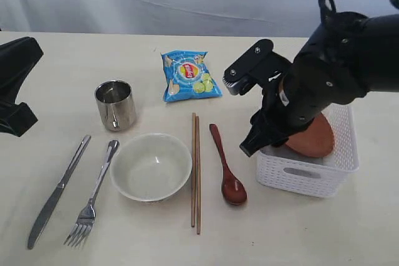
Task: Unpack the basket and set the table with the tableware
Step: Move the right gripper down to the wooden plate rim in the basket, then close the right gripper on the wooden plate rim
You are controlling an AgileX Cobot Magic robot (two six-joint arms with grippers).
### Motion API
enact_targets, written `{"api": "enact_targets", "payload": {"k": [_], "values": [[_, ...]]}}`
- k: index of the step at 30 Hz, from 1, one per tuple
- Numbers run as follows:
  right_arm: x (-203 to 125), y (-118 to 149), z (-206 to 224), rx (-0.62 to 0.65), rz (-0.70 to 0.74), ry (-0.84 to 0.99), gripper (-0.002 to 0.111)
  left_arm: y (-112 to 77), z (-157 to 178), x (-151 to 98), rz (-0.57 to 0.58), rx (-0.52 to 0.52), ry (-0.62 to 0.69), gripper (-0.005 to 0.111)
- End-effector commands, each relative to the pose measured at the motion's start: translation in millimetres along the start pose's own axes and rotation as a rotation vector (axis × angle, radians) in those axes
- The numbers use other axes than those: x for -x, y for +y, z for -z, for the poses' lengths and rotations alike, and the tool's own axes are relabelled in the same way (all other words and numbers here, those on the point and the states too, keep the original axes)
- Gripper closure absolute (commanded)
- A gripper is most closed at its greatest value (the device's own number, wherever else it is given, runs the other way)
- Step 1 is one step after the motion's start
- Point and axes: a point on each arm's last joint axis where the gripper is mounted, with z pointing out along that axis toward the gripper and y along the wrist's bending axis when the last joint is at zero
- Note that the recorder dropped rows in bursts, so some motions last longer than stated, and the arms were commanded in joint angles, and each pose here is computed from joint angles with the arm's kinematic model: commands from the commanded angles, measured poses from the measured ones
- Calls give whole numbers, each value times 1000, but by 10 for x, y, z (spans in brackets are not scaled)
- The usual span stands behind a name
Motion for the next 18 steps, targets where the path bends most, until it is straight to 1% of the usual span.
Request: {"api": "enact_targets", "payload": {"k": [1,11,14,18], "values": [[-14,28,-209,-6,-6,37,58,-4,14,-10,-2,-4,1,107],[3,40,-273,-10,-33,30,58,-4,14,-10,-2,-4,1,107],[16,45,-340,-23,-49,21,58,-4,14,-9,-5,-5,0,107],[29,25,-437,-73,-86,11,58,-4,14,-9,-5,-5,0,107]]}}
